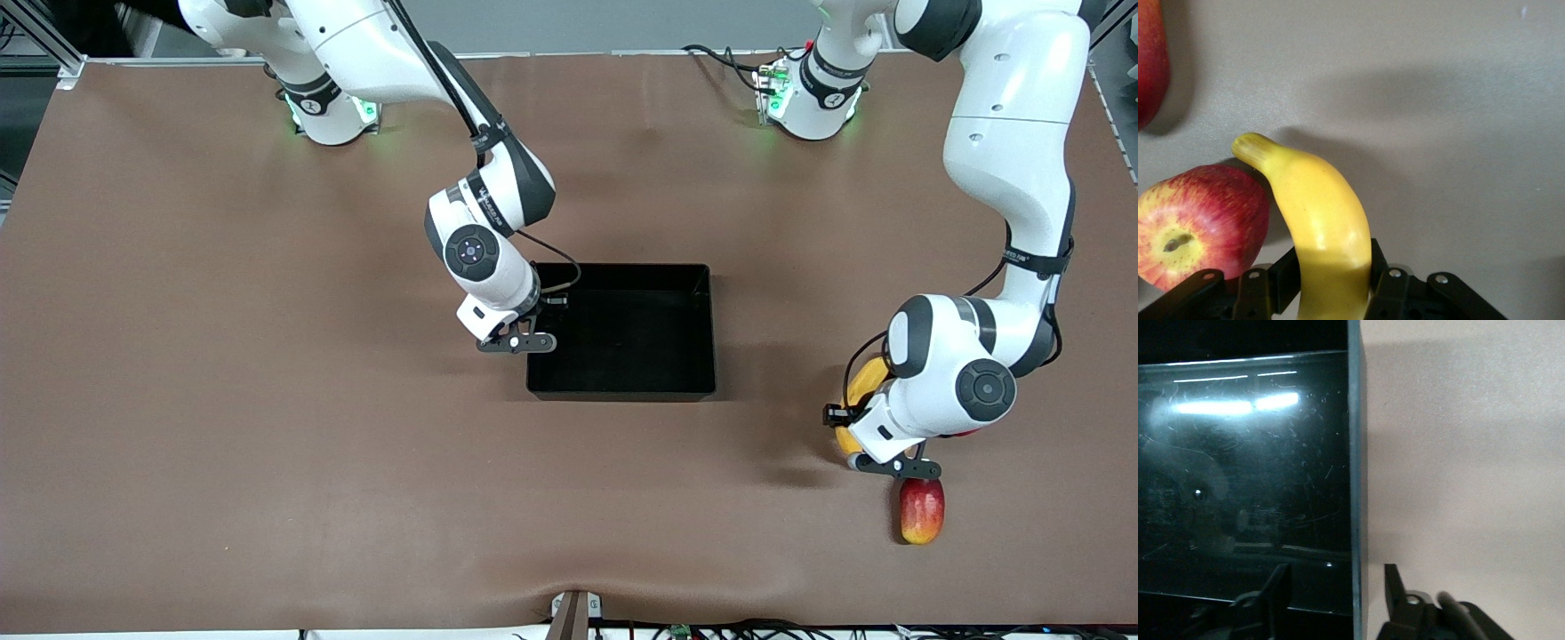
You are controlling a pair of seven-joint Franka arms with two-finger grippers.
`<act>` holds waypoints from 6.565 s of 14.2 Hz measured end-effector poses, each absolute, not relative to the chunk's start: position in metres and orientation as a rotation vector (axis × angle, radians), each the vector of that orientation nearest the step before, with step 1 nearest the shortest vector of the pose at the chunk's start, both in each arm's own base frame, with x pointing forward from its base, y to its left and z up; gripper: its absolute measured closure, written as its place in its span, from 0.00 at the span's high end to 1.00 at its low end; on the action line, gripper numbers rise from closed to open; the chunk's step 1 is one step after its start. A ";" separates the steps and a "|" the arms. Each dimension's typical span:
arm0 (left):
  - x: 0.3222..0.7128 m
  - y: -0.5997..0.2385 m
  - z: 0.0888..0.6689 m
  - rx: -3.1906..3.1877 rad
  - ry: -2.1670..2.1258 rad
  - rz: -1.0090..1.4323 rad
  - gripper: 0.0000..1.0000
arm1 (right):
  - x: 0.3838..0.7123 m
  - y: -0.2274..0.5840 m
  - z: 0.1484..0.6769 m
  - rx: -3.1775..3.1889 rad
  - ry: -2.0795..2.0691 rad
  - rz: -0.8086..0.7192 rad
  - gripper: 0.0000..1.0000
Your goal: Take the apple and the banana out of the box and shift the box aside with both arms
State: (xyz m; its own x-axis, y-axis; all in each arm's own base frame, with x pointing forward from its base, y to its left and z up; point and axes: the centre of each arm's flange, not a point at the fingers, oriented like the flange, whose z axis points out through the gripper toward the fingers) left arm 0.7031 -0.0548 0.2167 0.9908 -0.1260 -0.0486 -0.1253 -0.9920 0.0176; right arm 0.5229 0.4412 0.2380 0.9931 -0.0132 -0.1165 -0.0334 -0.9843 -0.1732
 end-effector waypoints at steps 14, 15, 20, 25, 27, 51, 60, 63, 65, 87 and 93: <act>0.704 -0.063 0.200 3.139 -0.236 0.011 0.39 | 0.570 0.376 0.313 -2.948 0.204 0.334 0.05; 0.704 -0.064 0.200 3.138 -0.236 0.024 0.39 | 0.577 0.359 0.331 -2.936 0.216 0.345 0.05; 0.706 -0.064 0.200 3.137 -0.236 0.055 0.39 | 0.605 0.246 0.398 -2.944 0.256 0.329 0.05; 0.706 -0.064 0.201 3.136 -0.235 0.059 0.39 | 0.624 0.062 0.397 -2.936 0.188 0.290 0.05; 0.706 -0.069 0.201 3.131 -0.245 0.060 0.39 | 0.618 -0.009 0.384 -2.937 0.182 0.303 0.05; 0.712 -0.094 0.297 3.151 -0.240 0.187 1.00 | 0.520 -0.239 0.258 -2.900 0.025 0.246 0.59; 0.646 -0.079 0.501 3.221 -0.072 0.053 1.00 | 0.652 -0.162 0.408 -2.963 -0.358 -0.064 1.00; 0.620 -0.077 0.551 3.225 -0.055 0.068 1.00 | 0.671 -0.133 0.435 -2.962 -0.390 -0.073 1.00; 0.606 -0.076 0.573 3.223 -0.049 0.071 1.00 | 0.669 -0.117 0.454 -2.945 -0.308 0.014 1.00; 0.525 -0.065 0.667 3.197 0.009 0.046 1.00 | 0.508 -0.039 0.662 -3.116 -0.147 0.166 1.00; 0.517 -0.063 0.667 3.155 0.000 0.016 1.00 | 0.509 -0.024 0.662 -3.141 0.007 0.170 1.00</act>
State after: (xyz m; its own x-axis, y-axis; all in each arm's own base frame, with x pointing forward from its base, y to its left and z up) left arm 0.5175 -0.0628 0.6673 0.9999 0.0000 0.0102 0.0001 -0.9999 -0.0133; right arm 0.5090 -0.0239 0.6621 0.9941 -0.0046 -0.1079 -0.0042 -1.0000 0.0039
